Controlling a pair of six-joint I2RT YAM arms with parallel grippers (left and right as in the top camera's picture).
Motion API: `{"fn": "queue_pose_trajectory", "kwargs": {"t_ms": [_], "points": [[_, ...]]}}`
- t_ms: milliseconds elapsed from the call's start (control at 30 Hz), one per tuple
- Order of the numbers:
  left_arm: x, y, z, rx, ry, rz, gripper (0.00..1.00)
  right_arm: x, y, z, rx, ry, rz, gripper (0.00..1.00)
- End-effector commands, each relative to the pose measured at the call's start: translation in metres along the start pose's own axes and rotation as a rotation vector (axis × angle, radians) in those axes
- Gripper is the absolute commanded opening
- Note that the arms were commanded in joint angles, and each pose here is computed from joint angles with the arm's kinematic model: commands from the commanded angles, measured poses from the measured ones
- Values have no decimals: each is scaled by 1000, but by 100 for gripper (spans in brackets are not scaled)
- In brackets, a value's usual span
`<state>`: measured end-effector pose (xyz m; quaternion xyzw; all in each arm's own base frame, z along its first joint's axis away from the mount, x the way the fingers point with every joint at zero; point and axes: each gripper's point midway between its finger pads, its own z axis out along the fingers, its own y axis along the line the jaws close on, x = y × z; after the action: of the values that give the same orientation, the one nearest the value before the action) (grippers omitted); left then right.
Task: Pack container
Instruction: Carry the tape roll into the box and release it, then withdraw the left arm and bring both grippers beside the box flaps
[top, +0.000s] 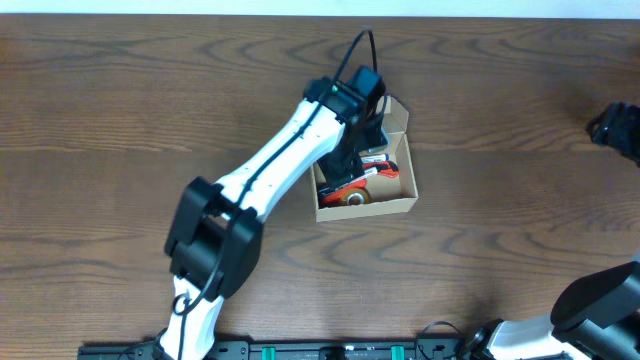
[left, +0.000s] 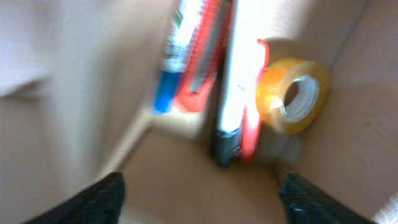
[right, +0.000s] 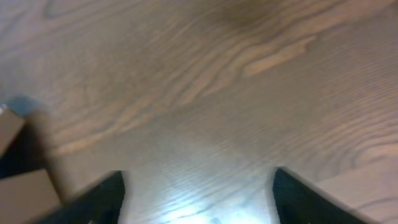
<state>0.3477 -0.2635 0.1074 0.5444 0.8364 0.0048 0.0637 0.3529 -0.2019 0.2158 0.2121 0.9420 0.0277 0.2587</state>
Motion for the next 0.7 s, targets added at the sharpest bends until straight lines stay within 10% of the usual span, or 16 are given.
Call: {"fn": "queue_pose_trajectory", "kwargs": {"t_ms": [0,100,167,300,667], "points": [[-6,36,-86,-226,-132,-80,87,-15,30,-14,-35,-55,-98,51],[3,64,-135,-342,-214,-198,87,-36,57,-33,-58,-127,-191,4],[21,87,-162,-379,-271,-347,48,-47,84,-51,-114,-175,-300,1],[80,123,-191,-360,-326,-647,6,-58,138,-86,-294,-264,-436,1],[174,175,-224,176,-776,-1061,6,-33,202,-78,-865,-95,-299,1]]}}
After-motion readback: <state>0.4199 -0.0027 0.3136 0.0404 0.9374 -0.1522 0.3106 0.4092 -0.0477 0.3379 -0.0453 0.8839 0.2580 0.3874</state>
